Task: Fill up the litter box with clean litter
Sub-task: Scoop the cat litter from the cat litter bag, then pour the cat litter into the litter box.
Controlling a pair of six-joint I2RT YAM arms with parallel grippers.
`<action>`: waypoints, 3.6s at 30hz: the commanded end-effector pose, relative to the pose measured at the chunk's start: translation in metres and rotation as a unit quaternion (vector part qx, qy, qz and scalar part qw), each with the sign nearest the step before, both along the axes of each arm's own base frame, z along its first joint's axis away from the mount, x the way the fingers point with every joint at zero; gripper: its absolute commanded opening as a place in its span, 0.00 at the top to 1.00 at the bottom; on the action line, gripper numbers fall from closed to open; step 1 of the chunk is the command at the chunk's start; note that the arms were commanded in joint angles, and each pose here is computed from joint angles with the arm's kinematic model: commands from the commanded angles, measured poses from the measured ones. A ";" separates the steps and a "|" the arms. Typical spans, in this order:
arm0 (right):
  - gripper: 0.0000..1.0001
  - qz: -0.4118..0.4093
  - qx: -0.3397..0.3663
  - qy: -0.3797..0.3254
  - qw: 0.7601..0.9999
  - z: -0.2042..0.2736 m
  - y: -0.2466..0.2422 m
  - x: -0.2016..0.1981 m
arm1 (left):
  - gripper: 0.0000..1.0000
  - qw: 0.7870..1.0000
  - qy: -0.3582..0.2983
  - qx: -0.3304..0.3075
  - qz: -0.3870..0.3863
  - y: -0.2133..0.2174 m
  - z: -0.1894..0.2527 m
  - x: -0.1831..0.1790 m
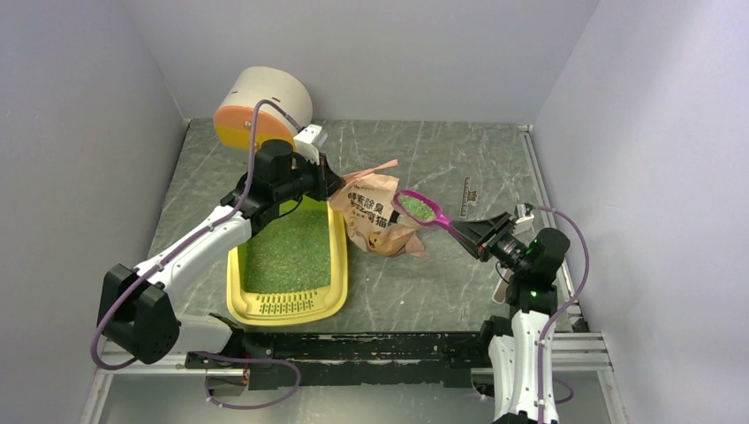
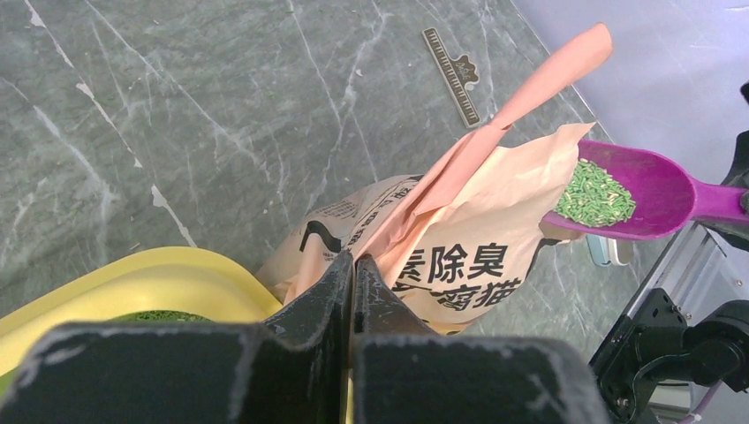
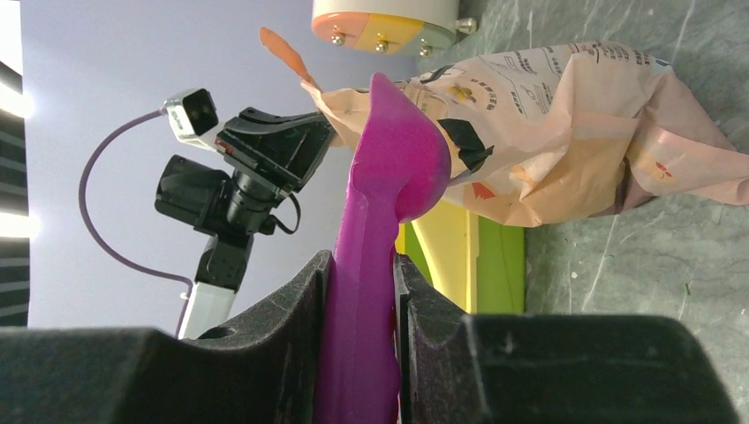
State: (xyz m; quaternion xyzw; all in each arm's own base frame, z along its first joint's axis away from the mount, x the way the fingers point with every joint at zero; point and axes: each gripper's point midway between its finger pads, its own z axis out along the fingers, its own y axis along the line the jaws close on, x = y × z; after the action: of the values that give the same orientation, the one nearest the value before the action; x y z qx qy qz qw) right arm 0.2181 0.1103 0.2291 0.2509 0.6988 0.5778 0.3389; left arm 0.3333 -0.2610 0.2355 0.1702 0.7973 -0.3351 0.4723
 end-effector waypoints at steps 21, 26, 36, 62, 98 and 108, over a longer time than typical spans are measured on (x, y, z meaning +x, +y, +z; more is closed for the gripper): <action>1.00 0.055 0.039 -0.052 0.996 0.033 0.016 -0.011 | 0.95 0.999 0.035 0.003 0.012 0.005 -0.027 0.009; 1.00 0.082 0.041 -0.068 0.993 0.038 0.023 -0.017 | 0.95 1.000 0.023 -0.006 -0.014 0.000 -0.018 0.003; 1.00 0.141 0.020 -0.076 0.987 0.043 0.046 -0.028 | 0.95 0.997 -0.007 -0.042 -0.065 -0.011 0.004 -0.013; 1.00 0.164 -0.059 -0.069 0.982 0.008 0.195 -0.040 | 0.95 0.996 0.000 -0.063 -0.062 -0.013 0.005 -0.018; 1.00 0.176 -0.165 -0.170 0.955 -0.022 0.365 -0.006 | 0.95 0.997 0.012 -0.074 -0.026 0.002 0.011 -0.003; 1.00 0.260 -0.178 -0.126 0.941 -0.049 0.339 -0.049 | 0.95 0.997 0.009 -0.075 -0.032 0.003 0.012 -0.008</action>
State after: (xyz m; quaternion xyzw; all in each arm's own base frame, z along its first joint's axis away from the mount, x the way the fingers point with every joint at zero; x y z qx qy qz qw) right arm 0.1895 0.4579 0.1733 -0.0571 0.7851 0.5204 0.3309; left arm 0.3283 -0.2610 0.2312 0.1482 0.7801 -0.4053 0.4531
